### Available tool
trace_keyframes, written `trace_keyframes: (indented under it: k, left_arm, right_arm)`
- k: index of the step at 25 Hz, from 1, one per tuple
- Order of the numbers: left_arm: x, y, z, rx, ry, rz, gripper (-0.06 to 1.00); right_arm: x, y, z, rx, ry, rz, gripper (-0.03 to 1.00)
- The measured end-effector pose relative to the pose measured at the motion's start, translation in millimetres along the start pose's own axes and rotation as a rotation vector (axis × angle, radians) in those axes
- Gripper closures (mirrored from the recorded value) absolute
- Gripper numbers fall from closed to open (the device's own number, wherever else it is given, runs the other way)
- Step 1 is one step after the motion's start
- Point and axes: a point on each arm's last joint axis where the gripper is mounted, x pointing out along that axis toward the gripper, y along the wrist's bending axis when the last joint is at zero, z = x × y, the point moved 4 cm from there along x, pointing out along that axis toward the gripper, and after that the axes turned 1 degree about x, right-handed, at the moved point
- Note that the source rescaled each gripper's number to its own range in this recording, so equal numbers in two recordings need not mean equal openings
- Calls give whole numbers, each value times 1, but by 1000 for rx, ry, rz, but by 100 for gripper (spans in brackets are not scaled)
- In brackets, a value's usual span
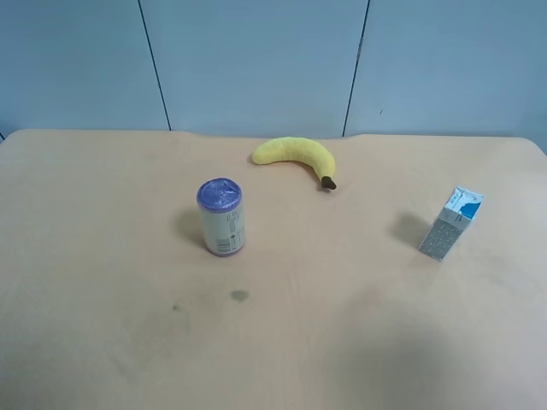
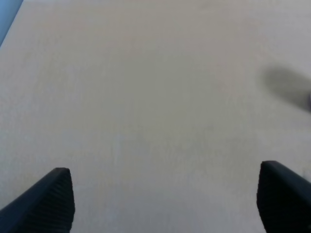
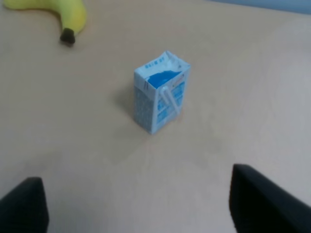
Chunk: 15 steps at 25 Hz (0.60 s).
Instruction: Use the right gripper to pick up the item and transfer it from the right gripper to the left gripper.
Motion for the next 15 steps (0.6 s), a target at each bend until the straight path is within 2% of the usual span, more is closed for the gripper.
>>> trace_keyframes:
  k: [15]
  left_arm:
    - [0, 0, 0, 0, 0, 0, -6]
  right_arm:
    - [0, 0, 0, 0, 0, 0, 42]
